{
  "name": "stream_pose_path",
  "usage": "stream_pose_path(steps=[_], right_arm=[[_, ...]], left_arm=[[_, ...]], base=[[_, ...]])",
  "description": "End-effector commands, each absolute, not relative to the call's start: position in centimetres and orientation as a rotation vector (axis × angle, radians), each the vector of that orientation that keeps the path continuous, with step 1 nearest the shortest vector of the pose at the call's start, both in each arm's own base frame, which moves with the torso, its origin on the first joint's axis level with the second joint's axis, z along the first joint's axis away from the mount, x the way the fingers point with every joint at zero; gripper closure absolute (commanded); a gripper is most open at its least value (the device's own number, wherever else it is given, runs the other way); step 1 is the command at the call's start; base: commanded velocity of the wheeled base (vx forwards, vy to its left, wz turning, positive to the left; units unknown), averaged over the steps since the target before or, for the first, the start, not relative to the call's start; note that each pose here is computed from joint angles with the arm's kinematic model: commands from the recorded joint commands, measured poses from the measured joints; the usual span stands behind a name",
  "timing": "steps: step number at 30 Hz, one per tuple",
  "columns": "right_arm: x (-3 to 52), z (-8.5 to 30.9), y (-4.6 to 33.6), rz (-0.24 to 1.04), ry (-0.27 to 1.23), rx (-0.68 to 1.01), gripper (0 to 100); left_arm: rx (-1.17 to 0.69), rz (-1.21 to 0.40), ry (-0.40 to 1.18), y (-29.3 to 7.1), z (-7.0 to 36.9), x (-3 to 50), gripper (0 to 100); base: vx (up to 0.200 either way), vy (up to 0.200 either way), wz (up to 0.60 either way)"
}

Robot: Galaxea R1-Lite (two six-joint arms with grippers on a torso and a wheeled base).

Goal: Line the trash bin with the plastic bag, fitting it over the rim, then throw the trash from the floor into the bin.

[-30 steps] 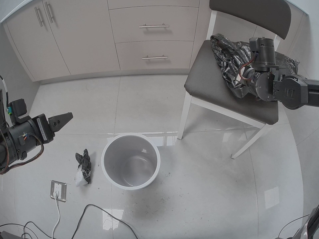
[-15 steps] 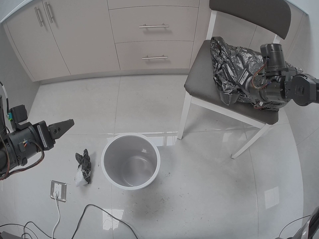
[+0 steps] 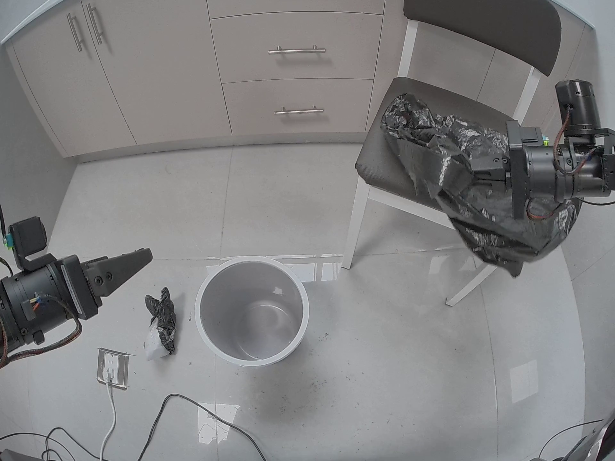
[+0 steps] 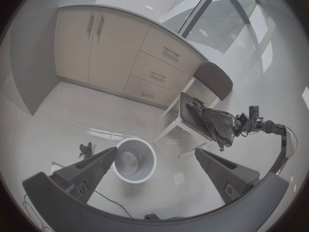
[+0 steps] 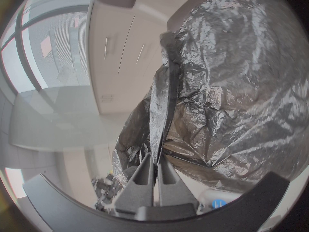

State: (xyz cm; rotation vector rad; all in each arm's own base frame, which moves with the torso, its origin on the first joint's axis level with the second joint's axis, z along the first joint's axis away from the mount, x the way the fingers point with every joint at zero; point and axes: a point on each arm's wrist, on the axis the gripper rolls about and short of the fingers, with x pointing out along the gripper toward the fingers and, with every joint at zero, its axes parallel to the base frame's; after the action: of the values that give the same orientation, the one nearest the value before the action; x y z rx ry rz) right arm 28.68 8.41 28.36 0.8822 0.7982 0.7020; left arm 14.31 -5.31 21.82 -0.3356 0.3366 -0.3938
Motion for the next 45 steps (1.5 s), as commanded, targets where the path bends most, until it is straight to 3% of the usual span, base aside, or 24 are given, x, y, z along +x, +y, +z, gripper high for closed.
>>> stream_pose_path(steps=[1,10,20,27,30,36,45], right_arm=[[21.8,31.0,9.8,0.874,0.815,0.754,100],[16.3,32.5,8.7,0.951,0.771,0.704,100],[12.0,33.4,8.1,1.034,0.772,0.674,100],[10.4,34.7,8.0,1.083,0.8,0.643,100],[10.1,34.8,8.3,1.113,0.807,0.607,100],[9.5,34.1,9.7,1.166,0.97,0.525,100],[8.4,34.6,10.5,1.292,0.995,0.316,100]], left_arm=[[-0.346,-0.49,0.328,-5.5,21.9,13.0,0],[-0.397,-0.582,0.431,-7.2,21.1,14.2,0],[-0.573,-0.646,0.577,-10.5,21.2,20.2,0],[-0.799,-0.505,0.927,-14.0,20.6,27.6,0],[-0.808,-0.499,0.99,-14.7,21.1,29.1,0],[-0.834,-0.599,0.998,-14.7,22.8,29.9,0],[-0.795,-0.591,1.023,-14.5,20.9,31.8,0]], base=[[0.0,0.0,0.0],[0.0,0.0,0.0],[0.0,0.0,0.0],[0.0,0.0,0.0],[0.0,0.0,0.0],[0.0,0.0,0.0],[0.0,0.0,0.0]])
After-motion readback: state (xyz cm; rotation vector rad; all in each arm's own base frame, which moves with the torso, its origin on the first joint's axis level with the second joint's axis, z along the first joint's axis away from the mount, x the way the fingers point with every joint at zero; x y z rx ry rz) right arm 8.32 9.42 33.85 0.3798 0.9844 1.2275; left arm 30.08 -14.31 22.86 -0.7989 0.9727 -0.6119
